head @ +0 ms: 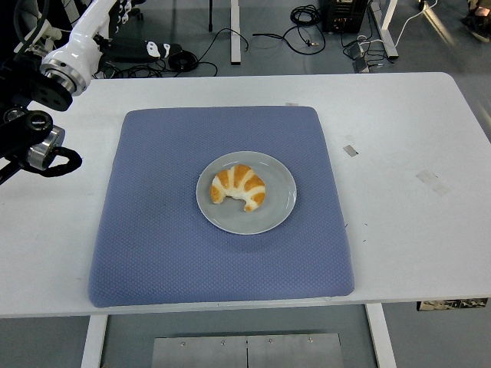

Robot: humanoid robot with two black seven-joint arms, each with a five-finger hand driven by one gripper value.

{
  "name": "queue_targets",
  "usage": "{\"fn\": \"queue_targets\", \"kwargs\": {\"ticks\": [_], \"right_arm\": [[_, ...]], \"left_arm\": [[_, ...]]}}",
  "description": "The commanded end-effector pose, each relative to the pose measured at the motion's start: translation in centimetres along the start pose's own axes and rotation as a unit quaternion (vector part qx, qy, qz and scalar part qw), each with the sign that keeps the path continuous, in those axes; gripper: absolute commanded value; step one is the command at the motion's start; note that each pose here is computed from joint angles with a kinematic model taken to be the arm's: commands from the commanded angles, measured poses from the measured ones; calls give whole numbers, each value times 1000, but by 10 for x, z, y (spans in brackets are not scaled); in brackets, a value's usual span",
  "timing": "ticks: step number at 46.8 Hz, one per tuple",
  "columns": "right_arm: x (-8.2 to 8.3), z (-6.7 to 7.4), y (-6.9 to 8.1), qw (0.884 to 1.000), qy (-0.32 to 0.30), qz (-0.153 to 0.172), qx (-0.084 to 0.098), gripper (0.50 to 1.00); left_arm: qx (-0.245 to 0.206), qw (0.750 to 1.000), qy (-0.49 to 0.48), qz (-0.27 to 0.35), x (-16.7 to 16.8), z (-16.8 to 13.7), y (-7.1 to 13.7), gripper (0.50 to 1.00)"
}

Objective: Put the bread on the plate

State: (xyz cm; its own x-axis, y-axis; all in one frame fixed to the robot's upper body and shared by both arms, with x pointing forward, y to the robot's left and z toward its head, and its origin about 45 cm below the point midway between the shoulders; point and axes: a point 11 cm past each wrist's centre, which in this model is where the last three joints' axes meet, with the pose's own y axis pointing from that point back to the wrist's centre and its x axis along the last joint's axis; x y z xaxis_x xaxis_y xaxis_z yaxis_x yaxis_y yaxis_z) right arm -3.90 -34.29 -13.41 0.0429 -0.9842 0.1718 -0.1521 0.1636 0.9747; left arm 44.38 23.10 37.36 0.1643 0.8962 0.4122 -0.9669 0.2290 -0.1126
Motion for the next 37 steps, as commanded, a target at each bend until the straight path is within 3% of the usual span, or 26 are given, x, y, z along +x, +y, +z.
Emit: {"fn": "queue_targets", "kwargs": {"ticks": [1,23,34,37], "right_arm": [[0,0,0,1000,0,0,0,1000],[0,0,0,1000,0,0,0,1000],[-3,-10,-2,1000,-2,-5,9,1000],[1,-7,-1,1000,1,1,6,1000]], "left_arm": [[3,1000,17,20,10,-5,3,948],[12,982,99,160,72,-57,41,948],[27,980,102,170,76,-73,51,948],[30,980,102,171,76,-75,53,949]]}}
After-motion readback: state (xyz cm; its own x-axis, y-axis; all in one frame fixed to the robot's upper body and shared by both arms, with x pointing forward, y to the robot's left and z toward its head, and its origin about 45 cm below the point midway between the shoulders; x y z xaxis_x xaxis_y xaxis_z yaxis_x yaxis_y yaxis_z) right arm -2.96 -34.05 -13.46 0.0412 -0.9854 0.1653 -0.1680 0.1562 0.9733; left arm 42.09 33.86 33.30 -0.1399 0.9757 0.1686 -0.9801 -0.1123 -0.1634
